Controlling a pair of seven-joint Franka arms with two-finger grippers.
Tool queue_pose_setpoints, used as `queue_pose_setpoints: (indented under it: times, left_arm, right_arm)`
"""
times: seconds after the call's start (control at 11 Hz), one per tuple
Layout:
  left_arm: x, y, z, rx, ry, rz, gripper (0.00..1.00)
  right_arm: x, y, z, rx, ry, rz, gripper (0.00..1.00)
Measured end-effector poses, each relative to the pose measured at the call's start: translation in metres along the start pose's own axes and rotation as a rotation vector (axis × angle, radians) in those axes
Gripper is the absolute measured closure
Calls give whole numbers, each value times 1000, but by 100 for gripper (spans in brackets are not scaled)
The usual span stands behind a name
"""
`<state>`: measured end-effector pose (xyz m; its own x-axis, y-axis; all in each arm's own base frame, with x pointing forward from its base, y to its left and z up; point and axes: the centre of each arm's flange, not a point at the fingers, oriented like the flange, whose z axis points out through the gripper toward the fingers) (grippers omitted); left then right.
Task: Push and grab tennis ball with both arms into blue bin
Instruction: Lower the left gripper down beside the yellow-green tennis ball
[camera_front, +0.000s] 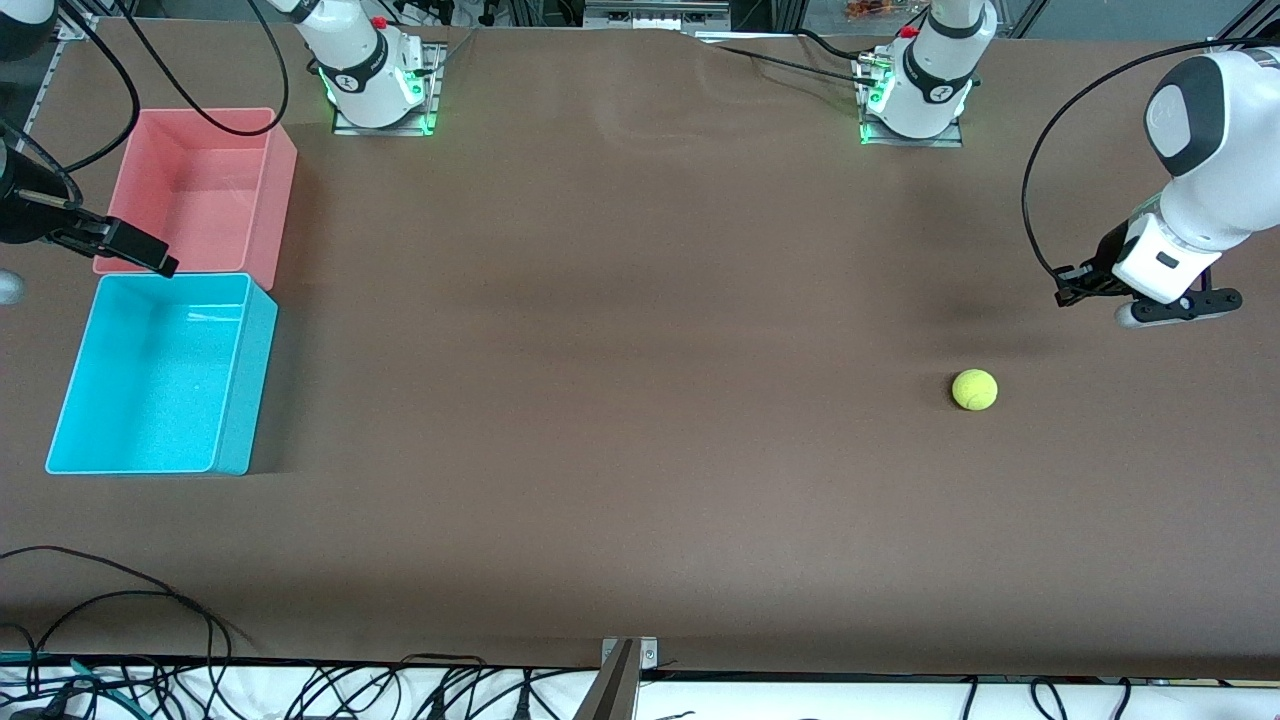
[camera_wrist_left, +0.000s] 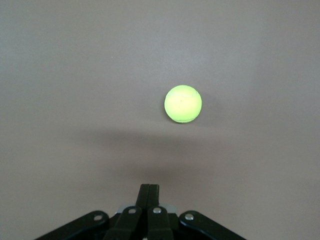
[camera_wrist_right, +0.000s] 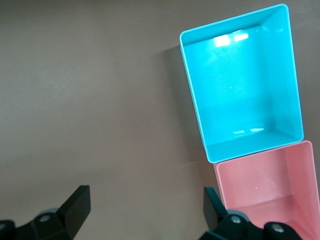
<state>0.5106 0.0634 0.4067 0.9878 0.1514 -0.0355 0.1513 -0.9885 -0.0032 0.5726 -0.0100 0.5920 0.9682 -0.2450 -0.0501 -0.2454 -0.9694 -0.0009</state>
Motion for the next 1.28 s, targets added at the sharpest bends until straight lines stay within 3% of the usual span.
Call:
queue_pose_setpoints:
  times: [0.09,0.91,1.28]
  left_arm:
    - [-1,0,2,0,-5,34,99]
    - [-2,-21,41,23,80,570,99]
    - [0,-33,73,20,51,874,99]
  right_arm:
    - [0,0,0,0,0,0,0]
    - [0,0,1,0,-1,0,0]
    - [0,-1,1,-1,-2,1,0]
